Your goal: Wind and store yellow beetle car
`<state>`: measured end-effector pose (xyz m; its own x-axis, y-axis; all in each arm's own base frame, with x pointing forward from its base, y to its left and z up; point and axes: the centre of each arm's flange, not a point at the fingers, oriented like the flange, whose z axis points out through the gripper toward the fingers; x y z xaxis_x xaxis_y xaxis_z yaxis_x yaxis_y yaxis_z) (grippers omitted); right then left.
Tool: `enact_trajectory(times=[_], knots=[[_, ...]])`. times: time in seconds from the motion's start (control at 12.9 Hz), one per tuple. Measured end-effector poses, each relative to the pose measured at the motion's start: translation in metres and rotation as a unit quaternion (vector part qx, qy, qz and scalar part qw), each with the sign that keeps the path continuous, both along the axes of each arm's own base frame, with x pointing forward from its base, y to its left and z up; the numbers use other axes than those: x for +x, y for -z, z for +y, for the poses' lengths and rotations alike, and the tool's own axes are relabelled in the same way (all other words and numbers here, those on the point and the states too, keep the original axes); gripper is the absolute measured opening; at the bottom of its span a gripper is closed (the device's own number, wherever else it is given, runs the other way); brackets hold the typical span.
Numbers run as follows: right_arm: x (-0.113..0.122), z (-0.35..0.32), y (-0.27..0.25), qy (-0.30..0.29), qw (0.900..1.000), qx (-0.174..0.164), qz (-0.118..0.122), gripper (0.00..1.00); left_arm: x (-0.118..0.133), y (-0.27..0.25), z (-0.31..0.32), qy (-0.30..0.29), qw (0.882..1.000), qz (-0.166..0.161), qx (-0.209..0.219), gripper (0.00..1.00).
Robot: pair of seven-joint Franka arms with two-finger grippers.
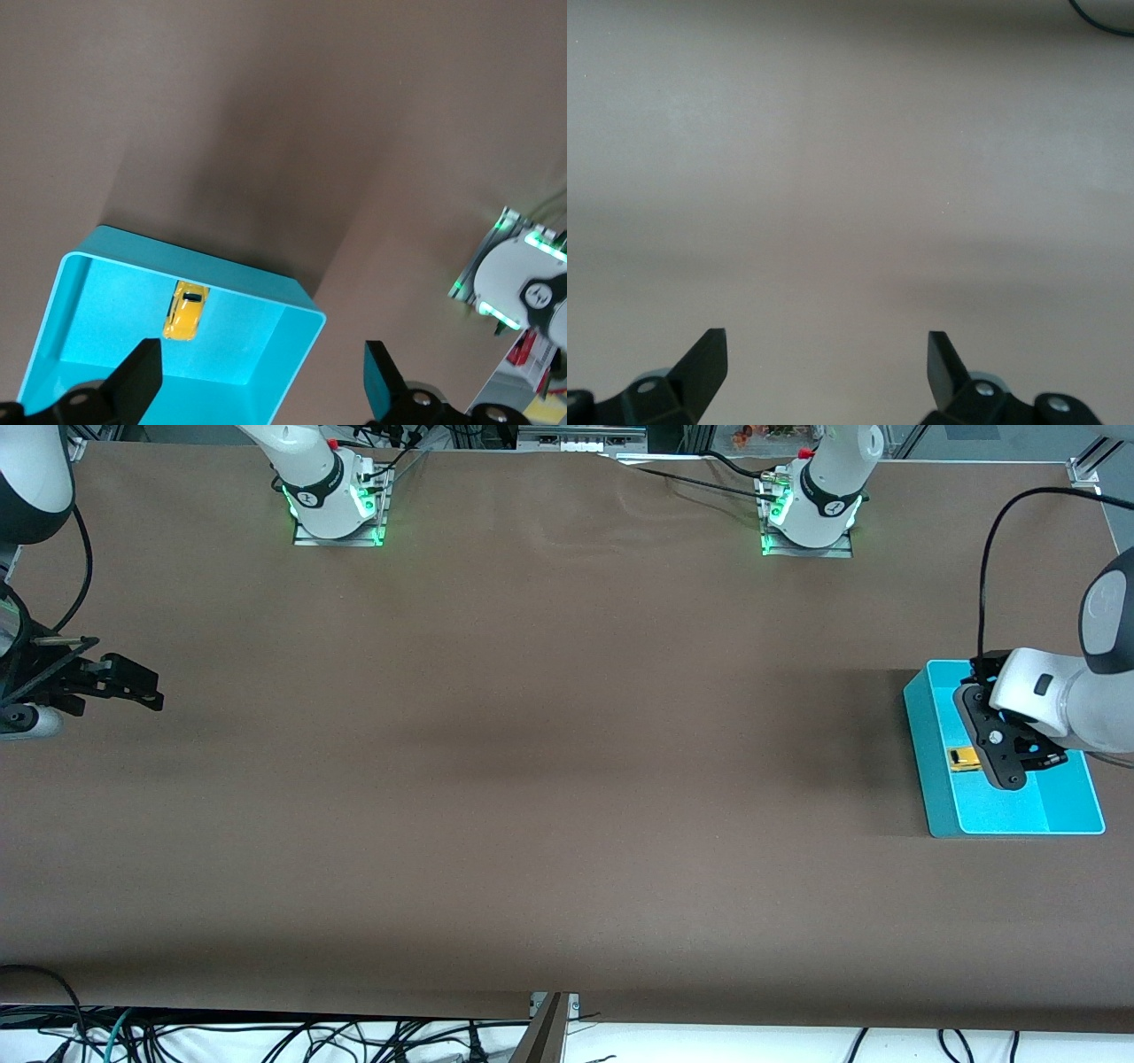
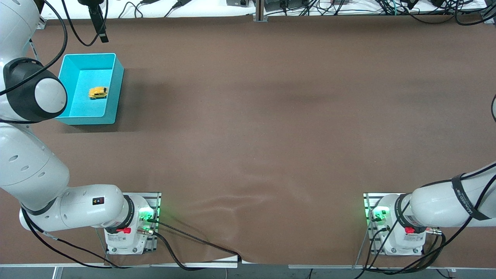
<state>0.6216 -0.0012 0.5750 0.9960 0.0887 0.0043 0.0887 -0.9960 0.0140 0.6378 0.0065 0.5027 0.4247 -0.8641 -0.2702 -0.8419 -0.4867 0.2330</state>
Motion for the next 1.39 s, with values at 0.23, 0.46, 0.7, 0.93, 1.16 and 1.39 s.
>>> enact_trajectory(times=[0.23,0.46,0.7,0.93,1.16,1.39], knots=[[0.0,0.0,0.0,0.0,1.0,0.0,0.0,1.0,-0.024,-0.026,-0.031,-0.097,0.994,-0.027,0.044,1.0],[0.0,0.0,0.0,0.0,1.0,0.0,0.0,1.0,-0.054,-0.051,-0.066,-0.191,0.973,-0.096,0.082,1.0],[0.0,0.0,0.0,0.0,1.0,0.0,0.0,1.0,-0.072,-0.058,-0.063,-0.329,0.925,-0.164,0.095,1.0],[0.0,0.0,0.0,0.0,1.0,0.0,0.0,1.0,-0.076,-0.051,-0.04,-0.457,0.877,-0.141,0.043,1.0],[0.0,0.0,0.0,0.0,1.0,0.0,0.0,1.0,-0.073,-0.045,-0.012,-0.497,0.858,-0.129,0.013,1.0],[0.0,0.0,0.0,0.0,1.0,0.0,0.0,1.0,-0.076,-0.05,-0.017,-0.496,0.858,-0.133,0.011,1.0]])
